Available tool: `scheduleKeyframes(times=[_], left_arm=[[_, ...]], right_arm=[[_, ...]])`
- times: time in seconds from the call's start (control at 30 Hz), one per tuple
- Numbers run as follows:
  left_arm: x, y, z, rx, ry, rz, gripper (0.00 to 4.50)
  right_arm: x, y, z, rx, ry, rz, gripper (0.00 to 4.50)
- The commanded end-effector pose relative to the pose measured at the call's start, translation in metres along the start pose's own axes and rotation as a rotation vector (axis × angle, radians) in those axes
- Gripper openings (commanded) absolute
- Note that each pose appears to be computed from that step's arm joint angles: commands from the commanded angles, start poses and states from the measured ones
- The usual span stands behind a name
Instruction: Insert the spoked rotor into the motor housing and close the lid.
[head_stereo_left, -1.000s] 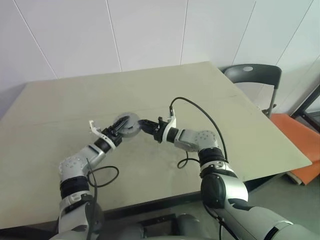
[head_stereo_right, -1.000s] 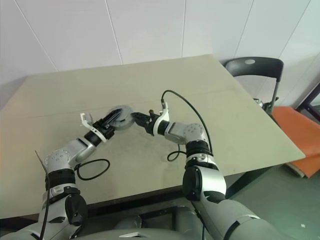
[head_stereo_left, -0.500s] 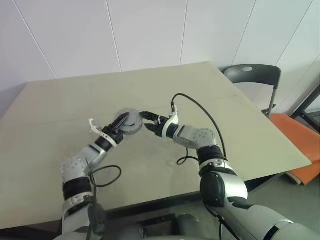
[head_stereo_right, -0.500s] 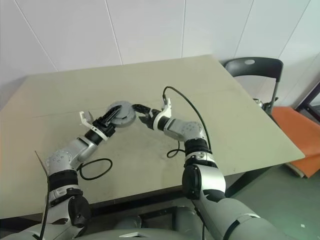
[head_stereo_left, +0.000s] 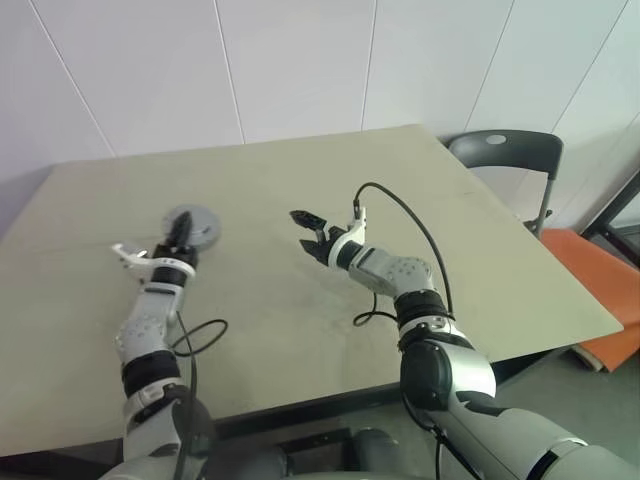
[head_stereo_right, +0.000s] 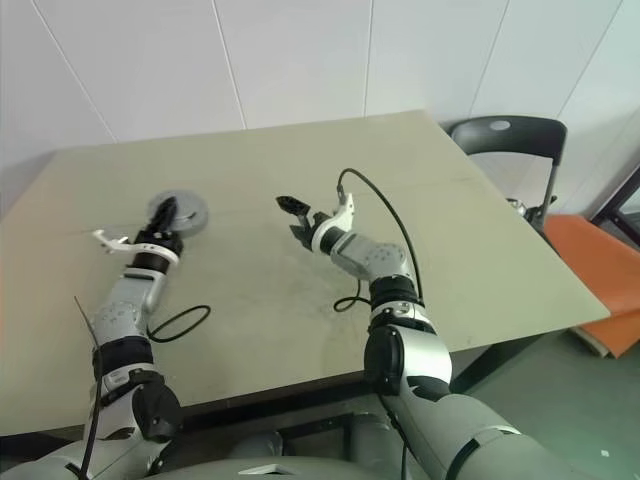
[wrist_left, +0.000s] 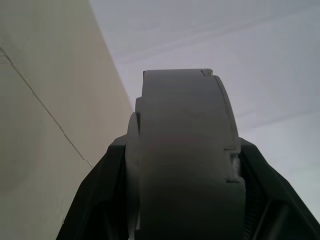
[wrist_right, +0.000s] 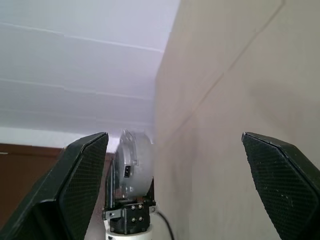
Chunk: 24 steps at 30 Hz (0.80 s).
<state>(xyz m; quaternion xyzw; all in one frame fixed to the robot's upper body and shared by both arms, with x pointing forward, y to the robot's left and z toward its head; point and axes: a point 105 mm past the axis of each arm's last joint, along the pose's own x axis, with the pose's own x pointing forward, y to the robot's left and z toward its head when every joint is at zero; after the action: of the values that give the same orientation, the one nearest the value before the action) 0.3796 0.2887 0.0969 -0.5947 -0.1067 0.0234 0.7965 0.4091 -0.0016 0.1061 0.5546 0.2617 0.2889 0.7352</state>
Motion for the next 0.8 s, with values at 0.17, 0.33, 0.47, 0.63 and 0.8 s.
scheduleKeyframes(times=[0.17,0.33,0.47,0.63,0.8], left_arm=[[0.005,0.009,0.073,0.138,-0.280,0.095,2.24],[-0.008,0.042,0.089,0.205,-0.359,0.288,2.24],[-0.010,0.047,0.087,0.225,-0.373,0.325,2.24],[-0.016,0.059,0.080,0.243,-0.361,0.398,2.24],[-0.030,0.078,0.071,0.256,-0.343,0.535,2.24]], right_arm=[[0.010,0.035,-0.007,-0.094,0.016,0.108,4.48],[0.009,0.039,-0.007,-0.112,0.013,0.120,4.48],[0.009,0.042,-0.008,-0.122,0.019,0.131,4.48],[0.009,0.041,-0.009,-0.125,0.023,0.129,4.48],[0.009,0.039,-0.011,-0.123,0.031,0.124,4.48]])
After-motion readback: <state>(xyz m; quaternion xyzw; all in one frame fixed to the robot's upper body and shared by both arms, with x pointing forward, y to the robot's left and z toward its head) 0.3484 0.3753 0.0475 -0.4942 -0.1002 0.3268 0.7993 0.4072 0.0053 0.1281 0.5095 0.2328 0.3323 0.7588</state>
